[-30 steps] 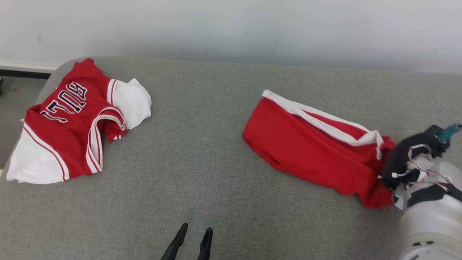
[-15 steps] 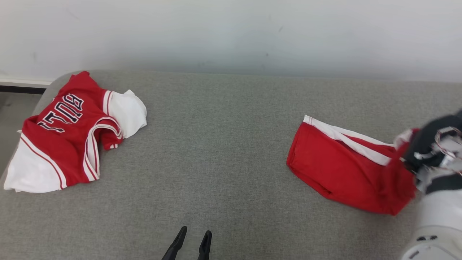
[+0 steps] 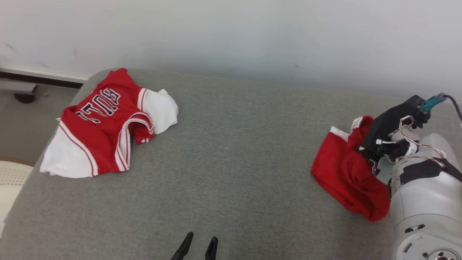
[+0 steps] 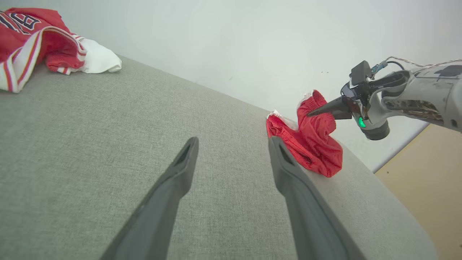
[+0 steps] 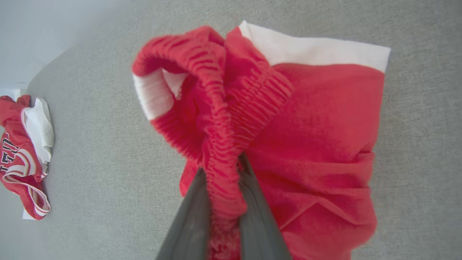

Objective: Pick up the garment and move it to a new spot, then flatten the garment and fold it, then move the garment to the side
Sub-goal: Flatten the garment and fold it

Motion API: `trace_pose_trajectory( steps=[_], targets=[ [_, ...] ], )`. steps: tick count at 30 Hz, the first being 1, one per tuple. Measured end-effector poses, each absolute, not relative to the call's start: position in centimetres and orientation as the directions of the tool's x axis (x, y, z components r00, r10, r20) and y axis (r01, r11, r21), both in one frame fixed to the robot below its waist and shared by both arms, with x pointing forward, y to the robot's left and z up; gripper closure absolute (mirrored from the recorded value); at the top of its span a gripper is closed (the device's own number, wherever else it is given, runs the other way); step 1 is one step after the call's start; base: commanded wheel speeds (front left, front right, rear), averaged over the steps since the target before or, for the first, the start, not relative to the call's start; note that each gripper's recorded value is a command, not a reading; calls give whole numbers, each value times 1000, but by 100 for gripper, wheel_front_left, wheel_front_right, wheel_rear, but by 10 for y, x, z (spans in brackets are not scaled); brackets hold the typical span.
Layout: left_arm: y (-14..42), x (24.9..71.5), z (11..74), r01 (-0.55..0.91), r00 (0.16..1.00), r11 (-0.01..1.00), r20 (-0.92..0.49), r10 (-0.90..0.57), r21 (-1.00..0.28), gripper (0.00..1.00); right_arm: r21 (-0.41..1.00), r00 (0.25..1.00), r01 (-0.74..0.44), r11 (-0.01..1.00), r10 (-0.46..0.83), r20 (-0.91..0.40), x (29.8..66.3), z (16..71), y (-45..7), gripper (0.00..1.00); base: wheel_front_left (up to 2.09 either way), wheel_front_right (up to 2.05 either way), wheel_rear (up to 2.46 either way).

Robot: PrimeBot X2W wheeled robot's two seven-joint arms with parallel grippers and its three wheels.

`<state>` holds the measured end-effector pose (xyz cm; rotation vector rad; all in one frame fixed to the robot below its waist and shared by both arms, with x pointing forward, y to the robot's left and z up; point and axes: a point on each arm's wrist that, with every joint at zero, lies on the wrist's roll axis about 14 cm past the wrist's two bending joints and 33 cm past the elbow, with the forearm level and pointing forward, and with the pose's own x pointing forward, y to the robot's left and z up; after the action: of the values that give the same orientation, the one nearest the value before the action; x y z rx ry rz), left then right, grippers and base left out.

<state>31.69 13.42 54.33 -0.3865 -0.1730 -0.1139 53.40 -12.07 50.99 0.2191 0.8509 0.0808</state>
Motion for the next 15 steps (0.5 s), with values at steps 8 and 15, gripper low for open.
trace_pose_trajectory(
  steps=[8, 15],
  targets=[
    [144, 307, 543, 100, 982, 925, 184, -33, -367, 0, 179, 664, 20, 984, 121, -738, 542, 495, -110, 100, 0, 0, 0],
    [150, 304, 535, 66, 987, 926, 159, -6, -372, 0, 191, 672, -6, 982, 146, -726, 551, 487, -92, 55, 0, 0, 0]
  ],
)
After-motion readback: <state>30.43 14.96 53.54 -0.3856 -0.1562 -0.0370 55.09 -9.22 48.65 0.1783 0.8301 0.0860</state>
